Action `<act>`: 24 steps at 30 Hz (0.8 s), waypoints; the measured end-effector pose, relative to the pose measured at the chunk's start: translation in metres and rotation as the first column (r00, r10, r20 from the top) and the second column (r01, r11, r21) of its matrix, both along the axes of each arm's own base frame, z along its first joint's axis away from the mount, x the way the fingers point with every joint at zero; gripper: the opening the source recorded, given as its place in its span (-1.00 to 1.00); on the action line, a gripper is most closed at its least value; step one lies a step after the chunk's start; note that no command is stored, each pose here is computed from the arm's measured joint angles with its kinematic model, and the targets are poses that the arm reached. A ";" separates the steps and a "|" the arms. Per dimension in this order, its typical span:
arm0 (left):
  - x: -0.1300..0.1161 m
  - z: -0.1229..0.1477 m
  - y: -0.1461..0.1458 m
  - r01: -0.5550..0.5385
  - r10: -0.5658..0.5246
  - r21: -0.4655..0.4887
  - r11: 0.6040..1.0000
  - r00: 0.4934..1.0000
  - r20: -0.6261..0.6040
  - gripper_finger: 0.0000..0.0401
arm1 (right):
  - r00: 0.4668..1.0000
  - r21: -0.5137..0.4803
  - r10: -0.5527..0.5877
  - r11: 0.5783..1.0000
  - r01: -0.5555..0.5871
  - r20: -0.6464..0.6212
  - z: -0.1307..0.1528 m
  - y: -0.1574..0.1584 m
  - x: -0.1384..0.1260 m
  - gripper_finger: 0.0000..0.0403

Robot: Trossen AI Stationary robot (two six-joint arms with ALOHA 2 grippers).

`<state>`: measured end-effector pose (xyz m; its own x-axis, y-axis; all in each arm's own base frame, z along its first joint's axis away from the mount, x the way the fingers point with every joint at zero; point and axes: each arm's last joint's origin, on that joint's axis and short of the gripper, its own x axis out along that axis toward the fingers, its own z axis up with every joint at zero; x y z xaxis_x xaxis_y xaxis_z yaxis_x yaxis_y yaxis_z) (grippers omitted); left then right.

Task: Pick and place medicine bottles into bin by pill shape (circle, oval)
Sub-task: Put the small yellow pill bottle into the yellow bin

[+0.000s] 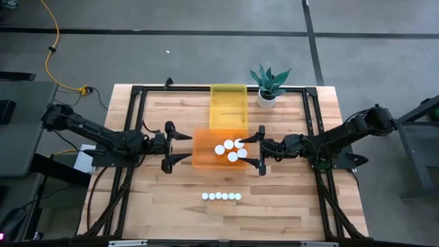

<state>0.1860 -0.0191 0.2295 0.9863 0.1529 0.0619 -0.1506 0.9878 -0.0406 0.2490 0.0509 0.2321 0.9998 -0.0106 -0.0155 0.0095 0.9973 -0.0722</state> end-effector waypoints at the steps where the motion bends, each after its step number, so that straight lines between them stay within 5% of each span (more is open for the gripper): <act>1: 0.000 0.000 0.001 -0.006 0.006 -0.003 1.000 1.000 0.000 0.45 | 1.000 0.000 0.000 1.000 0.000 0.000 0.000 0.000 0.000 0.48; 7: 0.001 0.000 0.004 -0.018 0.018 -0.018 1.000 1.000 0.002 0.45 | 1.000 0.044 0.018 0.999 -0.018 0.005 0.001 0.001 0.000 0.48; 11: 0.001 0.000 0.004 -0.018 0.018 -0.019 1.000 1.000 0.003 0.45 | 0.990 0.091 0.137 0.987 -0.135 -0.014 0.016 0.020 0.006 0.48; 18: 0.001 0.000 0.004 -0.020 0.020 -0.016 1.000 1.000 0.002 0.45 | 0.911 -0.020 0.087 0.994 -0.104 -0.404 0.011 0.075 0.015 0.48; 24: 0.001 0.000 0.004 -0.021 0.021 -0.027 0.999 1.000 0.003 0.45 | 0.825 0.056 0.099 0.995 -0.082 -0.556 -0.016 0.106 0.019 0.48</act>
